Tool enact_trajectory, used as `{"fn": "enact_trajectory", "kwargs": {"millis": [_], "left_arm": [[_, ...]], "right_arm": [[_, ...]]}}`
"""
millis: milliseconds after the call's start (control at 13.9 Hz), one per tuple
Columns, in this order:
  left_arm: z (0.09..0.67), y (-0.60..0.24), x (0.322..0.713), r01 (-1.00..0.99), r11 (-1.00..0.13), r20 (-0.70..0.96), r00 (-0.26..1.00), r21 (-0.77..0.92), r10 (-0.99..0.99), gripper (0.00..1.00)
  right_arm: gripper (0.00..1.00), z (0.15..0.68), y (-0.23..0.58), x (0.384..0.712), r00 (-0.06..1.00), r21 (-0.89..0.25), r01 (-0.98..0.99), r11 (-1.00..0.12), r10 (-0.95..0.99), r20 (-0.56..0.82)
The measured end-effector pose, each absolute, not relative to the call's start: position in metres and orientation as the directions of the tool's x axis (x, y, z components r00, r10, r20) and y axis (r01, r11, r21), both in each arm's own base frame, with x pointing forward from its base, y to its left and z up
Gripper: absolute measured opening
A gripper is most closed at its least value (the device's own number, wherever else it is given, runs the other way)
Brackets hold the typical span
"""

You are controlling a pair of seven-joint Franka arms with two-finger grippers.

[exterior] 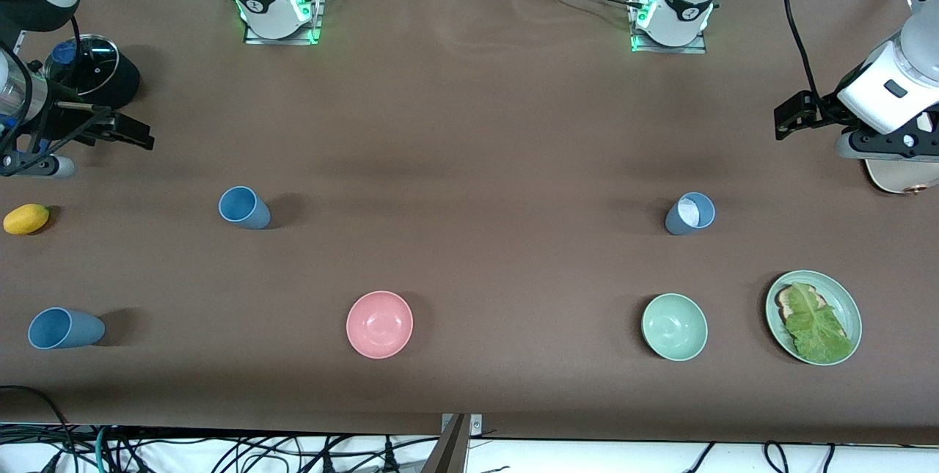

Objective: Stack blue cups with both arms
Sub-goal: 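Reach the right gripper to one cup while the left gripper reaches the tissue cup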

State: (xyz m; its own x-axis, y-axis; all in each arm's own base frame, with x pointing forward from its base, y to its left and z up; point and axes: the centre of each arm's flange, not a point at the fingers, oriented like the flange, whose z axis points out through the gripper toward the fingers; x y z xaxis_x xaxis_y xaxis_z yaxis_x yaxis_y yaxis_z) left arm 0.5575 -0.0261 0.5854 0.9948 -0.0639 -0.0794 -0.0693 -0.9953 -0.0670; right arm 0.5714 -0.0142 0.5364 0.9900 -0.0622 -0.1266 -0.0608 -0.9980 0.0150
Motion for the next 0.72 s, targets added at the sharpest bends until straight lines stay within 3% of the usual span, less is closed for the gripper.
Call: {"fn": "enact_trajectory", "kwargs": {"millis": [360, 721], "left_arm": [[0.567, -0.02, 0.561, -0.063, -0.996, -0.119, 0.991, -0.064, -0.055, 1.0], [0.492, 0.019, 0.588, -0.059, -0.997, -0.11, 0.993, -0.047, -0.053, 1.0]], "right_arm": [[1.0, 0.509, -0.015, 0.576, 0.981, 0.016, -0.057, -0.998, -0.059, -0.184], [1.0, 0.404, -0.018, 0.593, 0.966, 0.015, -0.058, -0.998, -0.06, -0.25]]}}
